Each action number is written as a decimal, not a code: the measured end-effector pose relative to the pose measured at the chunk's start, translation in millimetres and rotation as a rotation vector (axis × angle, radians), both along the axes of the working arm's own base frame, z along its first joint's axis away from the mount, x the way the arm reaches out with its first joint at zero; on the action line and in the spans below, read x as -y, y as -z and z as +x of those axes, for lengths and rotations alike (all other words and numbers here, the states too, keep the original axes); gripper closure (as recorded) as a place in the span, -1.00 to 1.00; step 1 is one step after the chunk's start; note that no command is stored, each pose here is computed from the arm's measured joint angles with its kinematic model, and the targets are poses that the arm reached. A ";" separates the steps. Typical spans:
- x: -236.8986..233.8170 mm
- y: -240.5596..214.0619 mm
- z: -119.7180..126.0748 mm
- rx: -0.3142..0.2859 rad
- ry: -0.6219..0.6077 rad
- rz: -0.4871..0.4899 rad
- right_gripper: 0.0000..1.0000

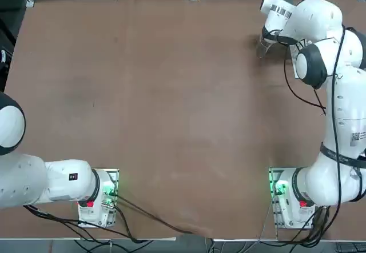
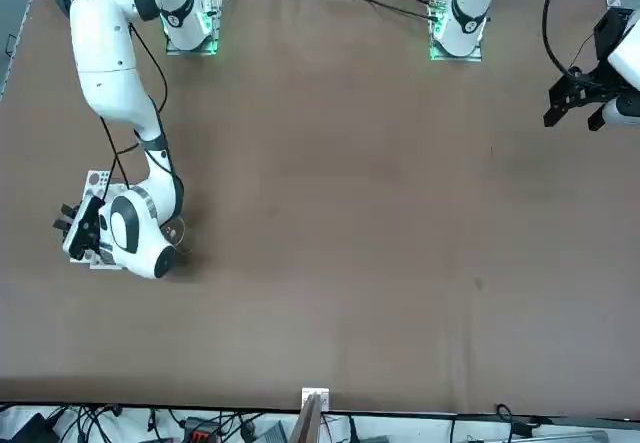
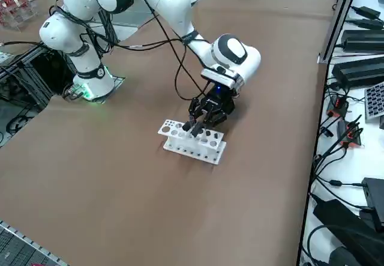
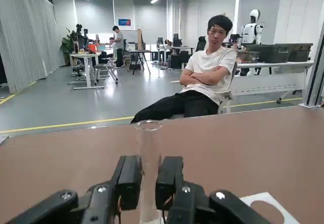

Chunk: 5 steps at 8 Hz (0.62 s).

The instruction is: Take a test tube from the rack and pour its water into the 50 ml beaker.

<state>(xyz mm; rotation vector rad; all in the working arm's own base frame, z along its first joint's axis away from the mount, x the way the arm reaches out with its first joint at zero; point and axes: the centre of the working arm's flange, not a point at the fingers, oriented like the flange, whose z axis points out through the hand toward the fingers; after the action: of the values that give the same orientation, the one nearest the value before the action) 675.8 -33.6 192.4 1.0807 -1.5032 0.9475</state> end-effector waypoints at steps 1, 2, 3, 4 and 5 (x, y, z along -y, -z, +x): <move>0.1 0.2 -0.1 0.000 0.000 0.000 0.55; -0.1 0.6 -0.1 -0.001 0.000 0.000 0.55; -0.7 1.8 -0.4 -0.003 0.000 0.000 0.52; -1.0 3.9 -1.1 -0.007 0.000 -0.001 0.47; -0.9 5.8 -1.7 -0.010 0.001 -0.002 0.27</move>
<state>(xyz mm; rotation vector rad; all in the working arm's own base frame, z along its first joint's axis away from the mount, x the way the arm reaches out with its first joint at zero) 674.1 -32.8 186.6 1.0819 -1.4941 0.9413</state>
